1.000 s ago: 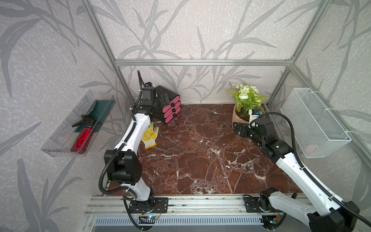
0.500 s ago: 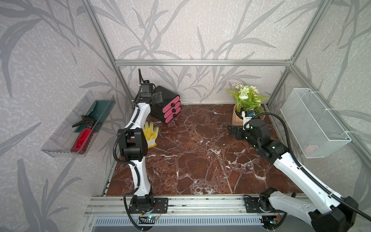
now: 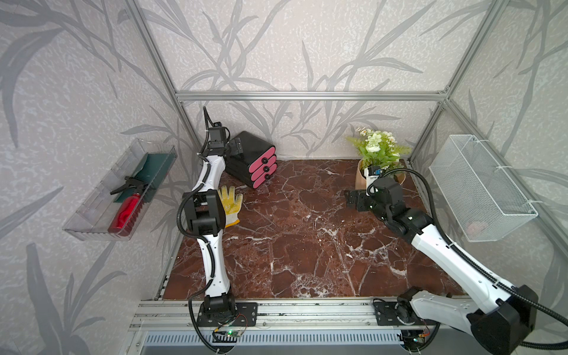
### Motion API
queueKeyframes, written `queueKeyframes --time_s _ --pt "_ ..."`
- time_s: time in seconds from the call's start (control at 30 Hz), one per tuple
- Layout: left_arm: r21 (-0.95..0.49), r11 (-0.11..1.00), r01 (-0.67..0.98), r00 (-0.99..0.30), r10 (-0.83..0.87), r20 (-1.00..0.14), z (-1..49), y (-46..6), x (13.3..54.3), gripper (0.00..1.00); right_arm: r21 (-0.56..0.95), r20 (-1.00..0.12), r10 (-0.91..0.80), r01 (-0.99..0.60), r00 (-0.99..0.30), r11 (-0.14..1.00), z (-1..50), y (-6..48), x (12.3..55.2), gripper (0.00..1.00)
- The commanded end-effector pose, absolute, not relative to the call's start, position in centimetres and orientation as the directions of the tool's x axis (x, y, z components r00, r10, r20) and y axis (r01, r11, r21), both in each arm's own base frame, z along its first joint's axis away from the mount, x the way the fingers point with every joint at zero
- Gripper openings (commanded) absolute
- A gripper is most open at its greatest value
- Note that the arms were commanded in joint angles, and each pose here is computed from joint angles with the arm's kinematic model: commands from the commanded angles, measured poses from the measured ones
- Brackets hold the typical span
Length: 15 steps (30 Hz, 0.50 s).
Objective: Take the sponge out of the drawer
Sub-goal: Move the storage box to the center of the board.
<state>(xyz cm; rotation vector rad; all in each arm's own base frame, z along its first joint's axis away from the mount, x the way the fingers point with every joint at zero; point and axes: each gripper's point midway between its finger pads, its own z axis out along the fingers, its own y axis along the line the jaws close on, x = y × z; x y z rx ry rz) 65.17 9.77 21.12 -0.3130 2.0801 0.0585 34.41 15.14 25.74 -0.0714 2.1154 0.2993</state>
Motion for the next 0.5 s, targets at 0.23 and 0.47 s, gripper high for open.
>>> queueKeyframes --time_s 0.23,0.47 --pt "-0.297 0.954 -0.053 -0.498 -0.283 -0.820 19.5 9.1 66.5 0.99 0.154 -0.852 0.047 -0.164 -0.522 0.974 26.4 15.4 35.3 1.00" --pt "-0.376 0.919 0.117 -0.555 -0.253 -0.792 19.4 4.4 64.4 0.99 0.167 -0.852 0.049 -0.182 -0.522 0.969 26.1 15.7 35.1 1.00"
